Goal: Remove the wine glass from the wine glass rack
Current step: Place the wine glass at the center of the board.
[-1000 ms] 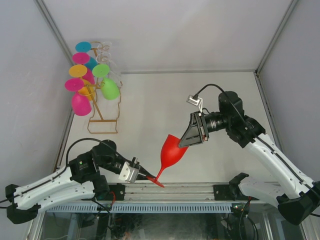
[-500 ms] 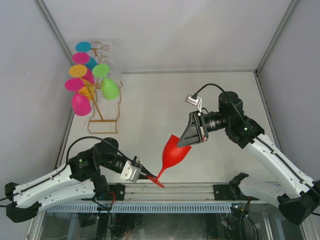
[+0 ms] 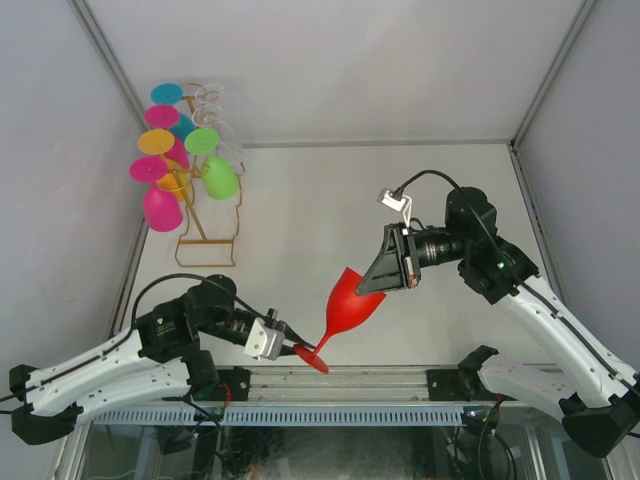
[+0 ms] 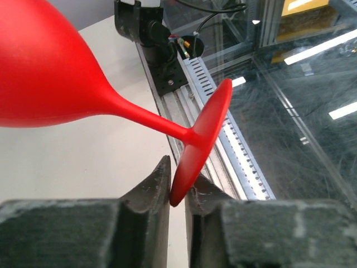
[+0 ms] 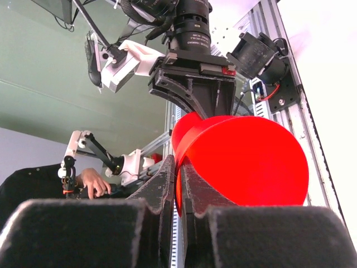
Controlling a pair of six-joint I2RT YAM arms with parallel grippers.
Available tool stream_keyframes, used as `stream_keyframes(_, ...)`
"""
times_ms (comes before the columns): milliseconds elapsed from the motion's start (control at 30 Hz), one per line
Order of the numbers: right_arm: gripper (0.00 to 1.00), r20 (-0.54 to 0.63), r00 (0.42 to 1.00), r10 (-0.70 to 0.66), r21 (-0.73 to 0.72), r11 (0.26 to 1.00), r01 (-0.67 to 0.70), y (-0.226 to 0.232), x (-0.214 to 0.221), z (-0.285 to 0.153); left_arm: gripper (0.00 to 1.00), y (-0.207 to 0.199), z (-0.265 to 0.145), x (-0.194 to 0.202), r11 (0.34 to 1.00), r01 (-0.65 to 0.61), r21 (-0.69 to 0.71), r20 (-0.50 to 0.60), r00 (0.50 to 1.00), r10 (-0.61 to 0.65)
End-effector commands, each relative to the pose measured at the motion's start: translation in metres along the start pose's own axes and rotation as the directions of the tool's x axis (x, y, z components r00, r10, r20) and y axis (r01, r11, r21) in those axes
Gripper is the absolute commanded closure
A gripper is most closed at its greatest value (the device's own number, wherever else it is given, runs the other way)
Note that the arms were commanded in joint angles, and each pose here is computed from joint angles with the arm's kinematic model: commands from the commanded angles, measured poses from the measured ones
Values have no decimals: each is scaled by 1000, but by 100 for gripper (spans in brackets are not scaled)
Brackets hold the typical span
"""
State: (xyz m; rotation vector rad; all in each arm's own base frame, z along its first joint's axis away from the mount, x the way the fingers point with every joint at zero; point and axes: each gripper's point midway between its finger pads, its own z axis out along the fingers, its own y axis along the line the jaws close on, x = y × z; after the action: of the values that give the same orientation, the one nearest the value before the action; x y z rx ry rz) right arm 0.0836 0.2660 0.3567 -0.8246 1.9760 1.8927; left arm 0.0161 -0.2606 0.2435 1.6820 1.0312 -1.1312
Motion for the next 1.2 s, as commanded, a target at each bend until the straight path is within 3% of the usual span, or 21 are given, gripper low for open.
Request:
stream_keyframes(0,100,32,996,-78,11,997,77,3,-4,1,74,16,-6,-17,996,12,-88,18,1000,-11)
stream_keyframes(267,100,122,971,-206,161,969,185,-3,-11,-11,33,45,-25,-20,941,89,-327,61,995,-73)
stream_keyframes(300,100,133,964,-229,199,959,200,-7,-13,-14,23,48,-28,-21,932,88,-352,76,995,-66)
stream_keyframes(333,100,152,958,-242,246,948,200,-11,-17,-17,4,50,-31,-22,923,85,-375,86,995,-56)
stream_keyframes(367,100,162,953,-255,275,940,204,-13,-19,-20,1,53,-35,-25,913,81,-401,102,994,-43)
stream_keyframes(667,100,271,869,-415,542,812,219,-25,-42,-58,0,91,-73,-30,728,174,-664,234,972,-19)
stream_keyframes(833,100,188,871,-454,813,570,122,-72,-50,-102,0,111,-104,-33,522,448,-726,473,876,-94)
stream_keyframes(900,100,138,878,-459,891,444,92,-90,-55,-120,0,122,-125,-29,364,582,-727,581,804,-125)
stream_keyframes(933,100,109,884,-454,923,376,79,-100,-56,-128,0,126,-135,-25,262,682,-683,669,728,-151)
stream_keyframes(967,100,83,893,-442,946,317,69,-111,-58,-133,0,128,-142,-21,196,718,-668,701,695,-160)
stream_keyframes(1033,100,42,909,-415,969,237,64,-130,-63,-136,0,129,-146,-20,154,729,-667,706,685,-182)
stream_keyframes(1167,100,-3,938,-345,973,216,82,-168,-72,-115,0,128,-142,-17,109,750,-652,713,656,-249)
